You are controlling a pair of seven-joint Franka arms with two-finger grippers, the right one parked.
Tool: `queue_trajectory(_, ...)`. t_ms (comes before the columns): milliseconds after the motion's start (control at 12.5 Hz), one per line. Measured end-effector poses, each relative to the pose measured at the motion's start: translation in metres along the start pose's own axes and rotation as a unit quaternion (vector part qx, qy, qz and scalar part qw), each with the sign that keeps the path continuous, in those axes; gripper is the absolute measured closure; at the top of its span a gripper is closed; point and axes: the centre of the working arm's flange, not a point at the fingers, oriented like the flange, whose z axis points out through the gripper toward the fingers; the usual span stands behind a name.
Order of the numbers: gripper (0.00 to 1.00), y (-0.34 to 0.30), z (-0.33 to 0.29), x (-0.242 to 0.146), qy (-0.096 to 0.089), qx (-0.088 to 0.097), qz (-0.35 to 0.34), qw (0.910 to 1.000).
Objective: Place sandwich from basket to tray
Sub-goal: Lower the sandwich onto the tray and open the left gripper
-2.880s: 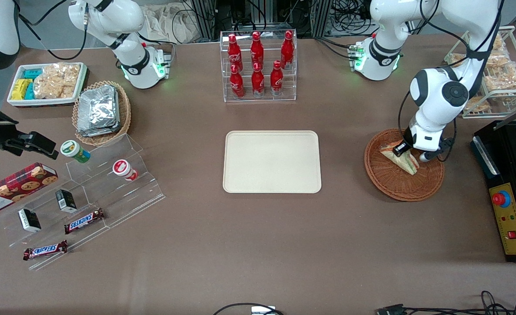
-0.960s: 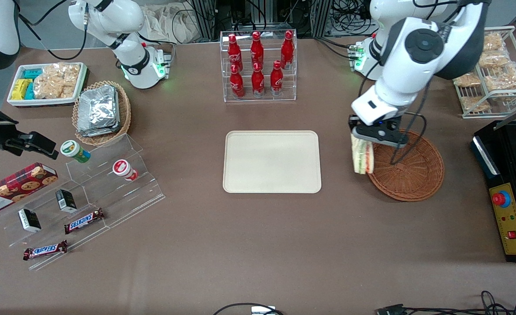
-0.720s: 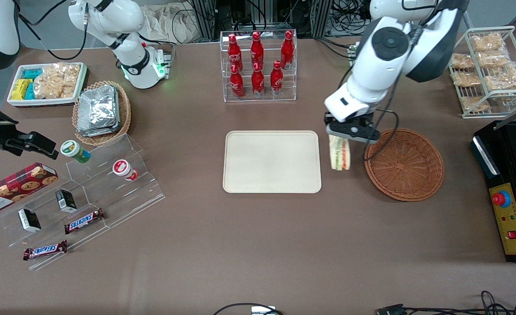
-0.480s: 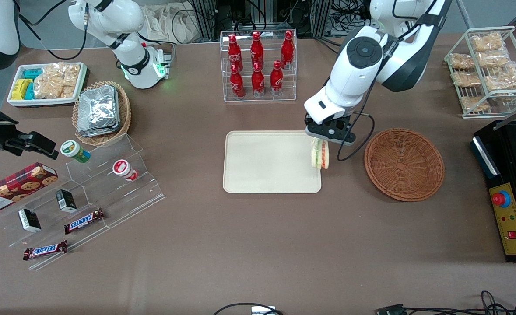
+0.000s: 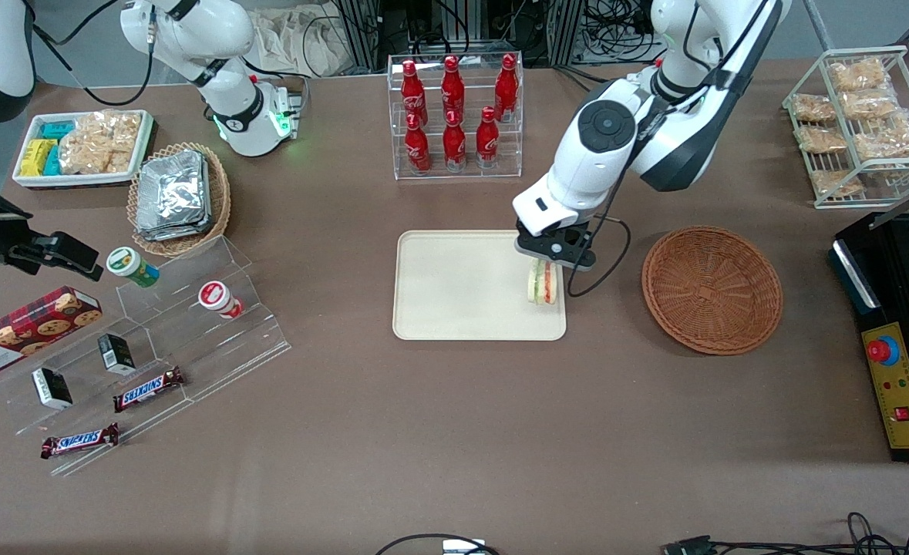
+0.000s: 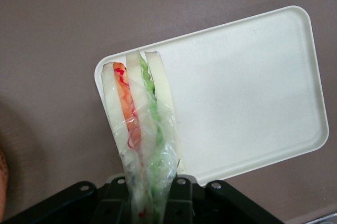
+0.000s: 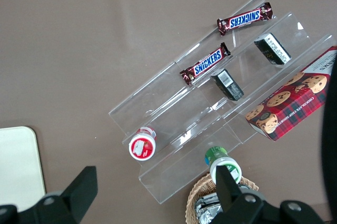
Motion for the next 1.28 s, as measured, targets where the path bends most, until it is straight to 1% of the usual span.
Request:
queue_trajectory(240,0.80,0.014,0.034,-0.009,-0.008,0.016,0.003,0.9998)
queue_trajectory(320,0.80,0.015,0.045,-0.010,-0.007,0.020,0.001,0.9998)
queue_trajectory(480,0.80,0.014,0.066,-0.011,-0.007,0.024,-0.001,0.9997)
queue_trajectory(640,0.80,0.012,0.086,-0.013,-0.015,0.030,0.000,0.9994)
queue_trajectory(880,0.80,0.011,0.110,-0.014,-0.023,0.032,0.006,0.9992)
queue_trajectory(960,0.79,0.011,0.117,-0.016,-0.025,0.037,0.010,0.9990)
queue_trajectory(1120,0.79,0.014,0.132,-0.020,-0.024,0.050,0.014,0.9984)
queue_trajectory(1280,0.79,0.020,0.147,-0.025,-0.022,0.056,0.008,0.9982)
